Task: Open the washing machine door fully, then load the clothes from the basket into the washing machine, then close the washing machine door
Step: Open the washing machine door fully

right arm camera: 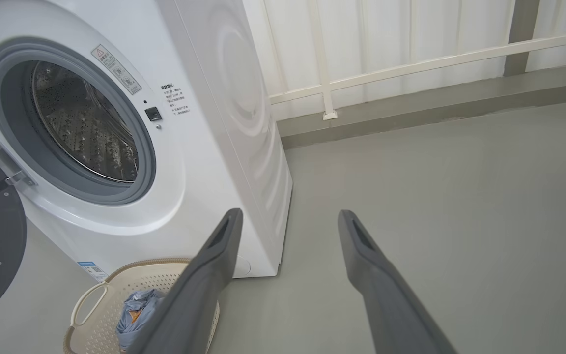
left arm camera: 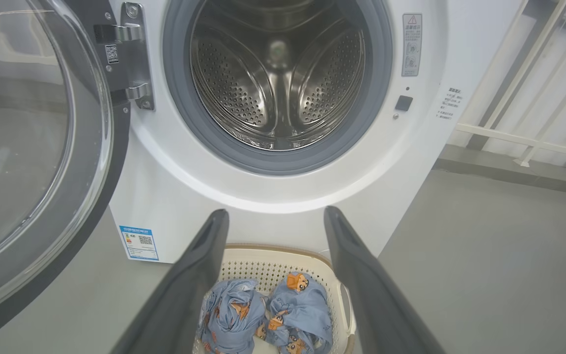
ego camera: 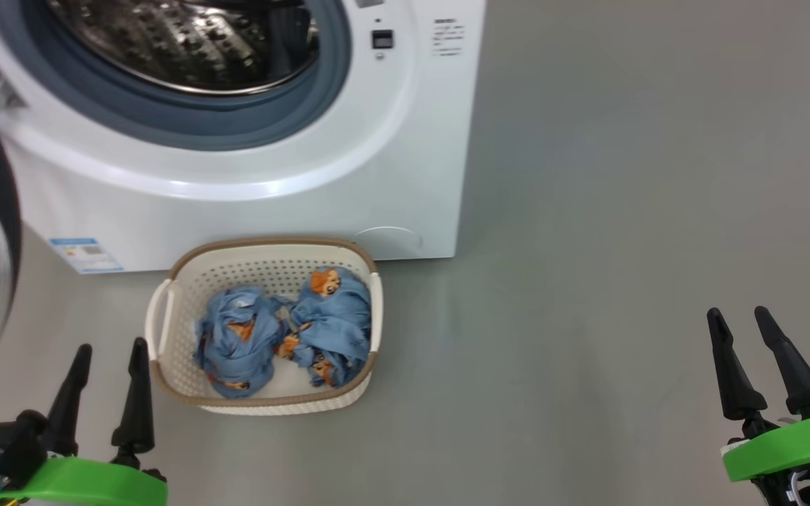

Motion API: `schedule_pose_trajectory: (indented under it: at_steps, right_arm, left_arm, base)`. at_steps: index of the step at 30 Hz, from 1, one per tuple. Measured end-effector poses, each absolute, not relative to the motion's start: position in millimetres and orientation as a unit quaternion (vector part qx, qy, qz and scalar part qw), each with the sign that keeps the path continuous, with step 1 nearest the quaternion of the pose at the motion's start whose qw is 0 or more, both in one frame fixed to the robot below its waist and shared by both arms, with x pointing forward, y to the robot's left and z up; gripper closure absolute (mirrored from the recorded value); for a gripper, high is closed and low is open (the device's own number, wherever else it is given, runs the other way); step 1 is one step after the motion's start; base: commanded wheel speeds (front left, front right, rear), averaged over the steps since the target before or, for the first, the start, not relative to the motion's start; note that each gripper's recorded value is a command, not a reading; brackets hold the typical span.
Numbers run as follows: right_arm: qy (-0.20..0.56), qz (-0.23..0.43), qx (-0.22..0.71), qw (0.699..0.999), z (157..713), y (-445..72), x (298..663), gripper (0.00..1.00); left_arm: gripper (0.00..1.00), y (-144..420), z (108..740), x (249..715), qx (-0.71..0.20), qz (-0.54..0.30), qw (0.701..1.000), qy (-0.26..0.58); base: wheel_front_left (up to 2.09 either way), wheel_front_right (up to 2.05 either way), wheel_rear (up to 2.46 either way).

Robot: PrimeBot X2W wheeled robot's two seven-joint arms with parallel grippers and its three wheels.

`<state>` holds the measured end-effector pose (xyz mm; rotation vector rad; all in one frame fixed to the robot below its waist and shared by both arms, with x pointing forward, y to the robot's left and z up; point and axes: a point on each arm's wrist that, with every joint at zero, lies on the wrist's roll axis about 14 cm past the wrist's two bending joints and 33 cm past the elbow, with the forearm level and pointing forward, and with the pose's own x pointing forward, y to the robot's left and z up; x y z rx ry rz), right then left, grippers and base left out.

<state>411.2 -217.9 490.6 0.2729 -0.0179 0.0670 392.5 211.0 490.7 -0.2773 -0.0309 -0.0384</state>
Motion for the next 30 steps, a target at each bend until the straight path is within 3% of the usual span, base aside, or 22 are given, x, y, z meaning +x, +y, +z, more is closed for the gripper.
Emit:
schedule_pose_trajectory:
  at_steps: [11,30]
  right_arm:
    - [-0.010,-0.014,0.133,0.991,489.4,-248.7,389.2,0.00]
    - [-0.008,-0.012,0.137,0.990,487.2,-244.9,392.1,0.00]
  left_arm:
    - [0.00,178.1,487.1,406.7,-0.158,-0.066,0.985,-0.006]
    - [0.00,181.3,480.2,405.9,-0.168,-0.064,0.984,0.006]
  base:
    - [0.00,0.00,0.00]
    - [0.07,-0.28,0.20]
